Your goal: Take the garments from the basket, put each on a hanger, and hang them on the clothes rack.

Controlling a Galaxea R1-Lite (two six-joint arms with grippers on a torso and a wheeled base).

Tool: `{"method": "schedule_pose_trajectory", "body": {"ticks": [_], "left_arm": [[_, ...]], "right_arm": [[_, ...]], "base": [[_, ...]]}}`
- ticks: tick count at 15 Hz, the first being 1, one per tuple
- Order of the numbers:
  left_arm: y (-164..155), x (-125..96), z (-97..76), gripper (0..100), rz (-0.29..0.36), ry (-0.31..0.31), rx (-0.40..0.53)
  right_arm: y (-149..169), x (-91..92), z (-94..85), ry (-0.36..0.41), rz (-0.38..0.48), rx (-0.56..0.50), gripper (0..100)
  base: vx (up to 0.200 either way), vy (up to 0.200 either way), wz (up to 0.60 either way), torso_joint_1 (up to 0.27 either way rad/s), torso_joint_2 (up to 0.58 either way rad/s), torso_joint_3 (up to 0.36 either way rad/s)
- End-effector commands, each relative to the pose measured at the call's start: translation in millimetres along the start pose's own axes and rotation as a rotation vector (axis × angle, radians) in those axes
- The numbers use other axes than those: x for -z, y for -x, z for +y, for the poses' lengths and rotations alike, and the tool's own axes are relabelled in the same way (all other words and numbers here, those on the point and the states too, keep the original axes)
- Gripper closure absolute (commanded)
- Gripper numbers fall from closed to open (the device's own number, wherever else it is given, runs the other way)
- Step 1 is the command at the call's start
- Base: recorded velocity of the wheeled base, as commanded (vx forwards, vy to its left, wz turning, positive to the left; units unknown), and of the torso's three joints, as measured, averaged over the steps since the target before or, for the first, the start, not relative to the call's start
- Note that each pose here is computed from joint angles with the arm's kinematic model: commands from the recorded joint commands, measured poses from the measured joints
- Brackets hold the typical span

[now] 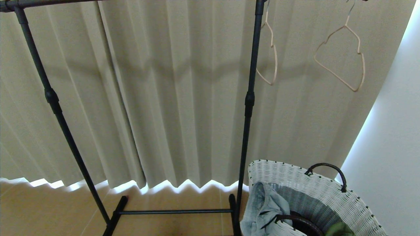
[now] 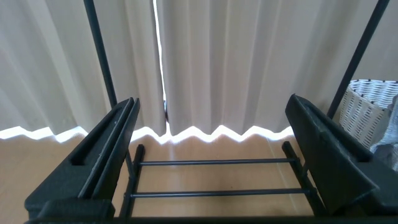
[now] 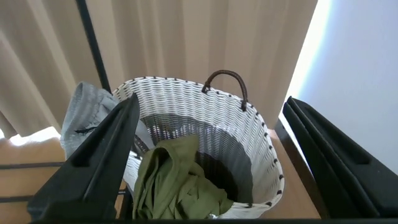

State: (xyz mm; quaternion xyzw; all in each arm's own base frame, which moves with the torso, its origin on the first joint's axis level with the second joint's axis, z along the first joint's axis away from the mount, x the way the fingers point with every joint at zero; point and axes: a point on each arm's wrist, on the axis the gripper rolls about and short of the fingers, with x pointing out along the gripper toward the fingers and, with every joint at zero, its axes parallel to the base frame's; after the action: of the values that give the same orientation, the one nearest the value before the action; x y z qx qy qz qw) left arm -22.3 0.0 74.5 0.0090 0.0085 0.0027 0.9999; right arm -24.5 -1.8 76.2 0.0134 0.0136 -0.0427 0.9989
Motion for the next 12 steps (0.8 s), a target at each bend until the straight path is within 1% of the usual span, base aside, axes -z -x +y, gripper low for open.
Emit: {"method": "schedule_pose_trajectory", "body": {"ticks": [1,2,3,4,5,6,7,8,9,10,11,12], "left_arm": [[0,0,0.0,0,0.001,0.000,-0.001],[0,0,0.0,0,0.001,0.000,-0.001],[0,0,0.0,0,0.001,0.000,-0.001],[0,0,0.0,0,0.001,0.000,-0.001],[0,0,0.0,0,0.001,0.000,-0.001],[0,0,0.0,0,0.001,0.000,-0.001],[0,0,0.0,0,0.001,0.000,-0.001],[0,0,0.0,0,0.001,0.000,-0.001],[0,0,0.0,0,0.001,0.000,-0.001],[0,0,0.0,0,0.000,0.000,-0.001],[0,0,0.0,0,0.001,0.001,-0.002],[0,0,0.0,0,0.001,0.003,-0.002]], "right_arm": [[2,-5.7,0.8,0.043,-0.011,-0.036,0],[3,-7.7,1.2,0.068,-0.009,-0.059,0],[0,-15.2,1.4,0.108,0.049,-0.080,0],[-7,-20.3,1.8,0.126,0.131,-0.104,0],[-17,-26.5,3.0,0.164,0.222,-0.127,0],[-28,-32.1,4.8,0.200,0.318,-0.129,0],[-39,-34.0,5.8,0.240,0.403,-0.117,0],[-51,-33.5,6.2,0.300,0.506,-0.079,0],[-57,-32.1,6.2,0.332,0.564,-0.057,0],[-69,-29.3,6.8,0.392,0.670,-0.038,0],[-74,-27.6,7.4,0.410,0.708,-0.045,0],[-83,-25.2,8.5,0.463,0.772,-0.071,0]], "base": [[0.000,0.000,0.00,0.000,0.00,0.000],[0.000,0.000,0.00,0.000,0.00,0.000],[0.000,0.000,0.00,0.000,0.00,0.000],[0.000,0.000,0.00,0.000,0.00,0.000],[0.000,0.000,0.00,0.000,0.00,0.000],[0.000,0.000,0.00,0.000,0.00,0.000],[0.000,0.000,0.00,0.000,0.00,0.000],[0.000,0.000,0.00,0.000,0.00,0.000],[0.000,0.000,0.00,0.000,0.00,0.000],[0.000,0.000,0.00,0.000,0.00,0.000],[0.000,0.000,0.00,0.000,0.00,0.000],[0.000,0.000,0.00,0.000,0.00,0.000]]}}
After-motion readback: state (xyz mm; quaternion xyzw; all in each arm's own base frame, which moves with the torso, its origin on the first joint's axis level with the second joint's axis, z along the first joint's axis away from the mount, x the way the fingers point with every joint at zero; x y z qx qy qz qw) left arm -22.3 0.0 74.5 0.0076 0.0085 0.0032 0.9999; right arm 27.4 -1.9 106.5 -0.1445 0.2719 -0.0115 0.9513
